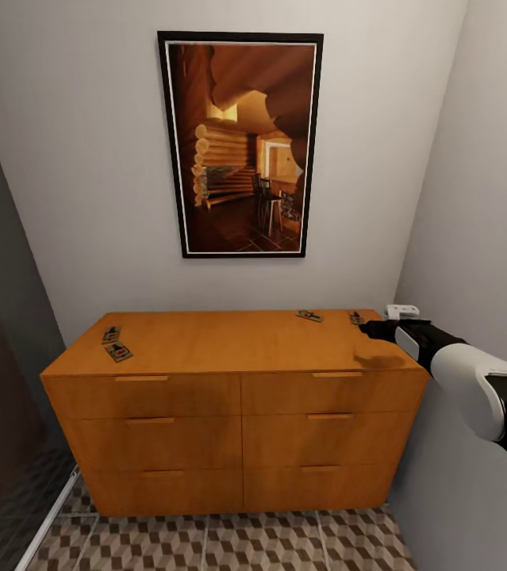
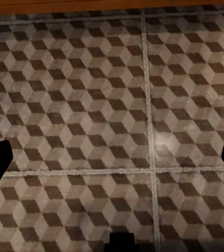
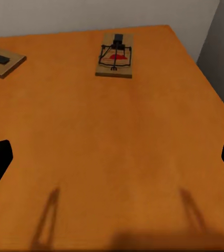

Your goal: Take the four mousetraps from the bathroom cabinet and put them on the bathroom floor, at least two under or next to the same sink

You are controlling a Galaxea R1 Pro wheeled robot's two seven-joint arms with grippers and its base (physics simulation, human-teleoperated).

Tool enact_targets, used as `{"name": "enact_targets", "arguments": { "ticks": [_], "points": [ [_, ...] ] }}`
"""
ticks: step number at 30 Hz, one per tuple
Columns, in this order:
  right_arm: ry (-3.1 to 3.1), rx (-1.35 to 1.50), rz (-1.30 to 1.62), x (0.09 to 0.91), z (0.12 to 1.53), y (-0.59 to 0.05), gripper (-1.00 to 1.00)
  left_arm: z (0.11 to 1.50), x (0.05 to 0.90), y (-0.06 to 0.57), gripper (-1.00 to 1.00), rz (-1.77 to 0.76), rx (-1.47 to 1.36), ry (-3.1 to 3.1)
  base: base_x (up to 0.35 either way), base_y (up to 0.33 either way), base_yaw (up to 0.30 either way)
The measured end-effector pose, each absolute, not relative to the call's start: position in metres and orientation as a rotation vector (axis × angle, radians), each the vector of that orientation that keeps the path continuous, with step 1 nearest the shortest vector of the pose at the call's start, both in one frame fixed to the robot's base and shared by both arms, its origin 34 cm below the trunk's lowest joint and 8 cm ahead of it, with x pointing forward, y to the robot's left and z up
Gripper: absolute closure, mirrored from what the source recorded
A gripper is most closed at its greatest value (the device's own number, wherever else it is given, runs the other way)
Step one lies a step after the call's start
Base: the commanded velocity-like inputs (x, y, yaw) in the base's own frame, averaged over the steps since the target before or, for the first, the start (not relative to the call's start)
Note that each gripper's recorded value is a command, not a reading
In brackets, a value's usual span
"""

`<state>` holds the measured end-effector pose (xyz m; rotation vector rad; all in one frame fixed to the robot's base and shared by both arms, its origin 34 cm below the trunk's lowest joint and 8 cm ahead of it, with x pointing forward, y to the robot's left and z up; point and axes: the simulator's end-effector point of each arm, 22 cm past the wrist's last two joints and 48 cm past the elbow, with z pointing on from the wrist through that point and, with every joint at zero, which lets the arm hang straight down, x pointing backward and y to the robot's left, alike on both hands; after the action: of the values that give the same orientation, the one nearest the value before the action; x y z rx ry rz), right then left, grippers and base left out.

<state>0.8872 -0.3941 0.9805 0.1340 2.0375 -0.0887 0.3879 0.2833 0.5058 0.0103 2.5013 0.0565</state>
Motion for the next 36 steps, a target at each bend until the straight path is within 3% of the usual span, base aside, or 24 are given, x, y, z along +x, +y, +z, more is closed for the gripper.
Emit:
{"name": "enact_targets", "arguments": {
  "ticks": [16, 36],
  "points": [
    [2.038, 0.135, -0.085, 0.8868, 0.9792, -0.3934, -1.0, 0.5059, 0.3879, 0.2833, -1.0, 0.057, 0.01, 2.501, 0.024, 0.0, 0.0],
    [2.038, 0.133, -0.085, 0.8867, 0.9791, -0.3922, -1.0, 0.506, 0.3878, 0.2833, -1.0, 0.057, 0.01, 2.501, 0.209, 0.0, 0.0]
  ]
}}
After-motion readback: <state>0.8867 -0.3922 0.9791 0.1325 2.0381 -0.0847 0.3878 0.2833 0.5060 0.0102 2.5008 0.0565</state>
